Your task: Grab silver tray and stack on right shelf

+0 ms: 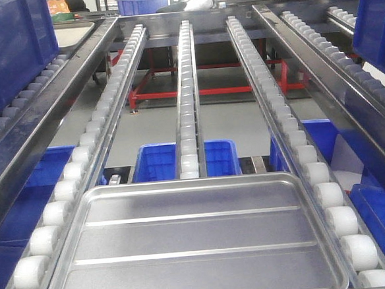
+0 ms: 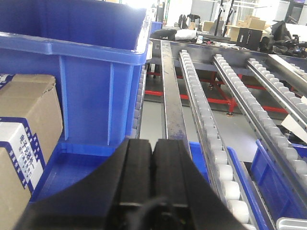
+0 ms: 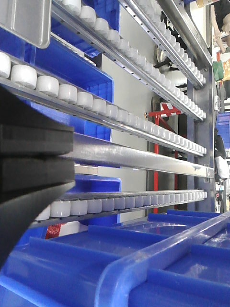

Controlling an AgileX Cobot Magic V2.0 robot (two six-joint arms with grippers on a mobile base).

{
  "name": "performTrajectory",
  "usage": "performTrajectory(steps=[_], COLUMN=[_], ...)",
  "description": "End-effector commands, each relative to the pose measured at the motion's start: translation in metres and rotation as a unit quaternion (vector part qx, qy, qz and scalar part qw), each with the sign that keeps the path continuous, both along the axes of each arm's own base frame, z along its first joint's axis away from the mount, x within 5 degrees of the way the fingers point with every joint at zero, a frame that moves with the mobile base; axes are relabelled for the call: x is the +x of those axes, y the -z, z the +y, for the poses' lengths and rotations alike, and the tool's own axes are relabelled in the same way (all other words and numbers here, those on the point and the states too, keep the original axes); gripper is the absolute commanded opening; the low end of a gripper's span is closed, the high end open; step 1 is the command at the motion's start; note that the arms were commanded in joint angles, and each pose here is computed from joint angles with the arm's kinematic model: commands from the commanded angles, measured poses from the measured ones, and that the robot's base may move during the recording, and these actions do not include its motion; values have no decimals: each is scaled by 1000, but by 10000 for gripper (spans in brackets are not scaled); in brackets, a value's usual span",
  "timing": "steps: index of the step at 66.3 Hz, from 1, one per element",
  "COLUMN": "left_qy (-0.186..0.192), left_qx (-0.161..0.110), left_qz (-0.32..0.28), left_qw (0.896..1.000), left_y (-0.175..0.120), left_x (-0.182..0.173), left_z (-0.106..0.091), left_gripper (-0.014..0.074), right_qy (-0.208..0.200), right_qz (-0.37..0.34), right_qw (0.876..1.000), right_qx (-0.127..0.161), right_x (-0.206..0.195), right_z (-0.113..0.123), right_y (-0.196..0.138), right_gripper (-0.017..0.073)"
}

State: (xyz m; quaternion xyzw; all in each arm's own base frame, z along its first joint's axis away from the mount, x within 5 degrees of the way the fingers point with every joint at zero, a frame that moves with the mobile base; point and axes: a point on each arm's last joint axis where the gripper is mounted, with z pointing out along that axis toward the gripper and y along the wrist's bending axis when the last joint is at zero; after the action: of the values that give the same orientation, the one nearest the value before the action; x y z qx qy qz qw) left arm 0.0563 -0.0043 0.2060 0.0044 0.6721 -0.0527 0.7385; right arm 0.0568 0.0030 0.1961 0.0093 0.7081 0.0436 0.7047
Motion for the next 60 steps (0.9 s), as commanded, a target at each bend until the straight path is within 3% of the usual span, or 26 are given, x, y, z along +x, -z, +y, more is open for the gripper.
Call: performTrajectory(steps=[1, 55, 60], left_qy=[-3, -4, -2], left_qx=[-2, -3, -2], left_qz=[-32, -49, -25], left_qw=[999, 999, 1000], left_y=[1, -3, -9], left_x=[0, -1, -2], left_z=[1, 1, 0], left_gripper=[-92, -92, -92], right_qy=[4, 6, 5], right_qz=[-56, -77, -88], right_qw=[998, 997, 996], right_qx=[2, 3, 7], right_x=[-2, -2, -4], right_z=[-1, -1, -1], right_y=[-11, -15, -23], right_gripper=[48, 48, 48])
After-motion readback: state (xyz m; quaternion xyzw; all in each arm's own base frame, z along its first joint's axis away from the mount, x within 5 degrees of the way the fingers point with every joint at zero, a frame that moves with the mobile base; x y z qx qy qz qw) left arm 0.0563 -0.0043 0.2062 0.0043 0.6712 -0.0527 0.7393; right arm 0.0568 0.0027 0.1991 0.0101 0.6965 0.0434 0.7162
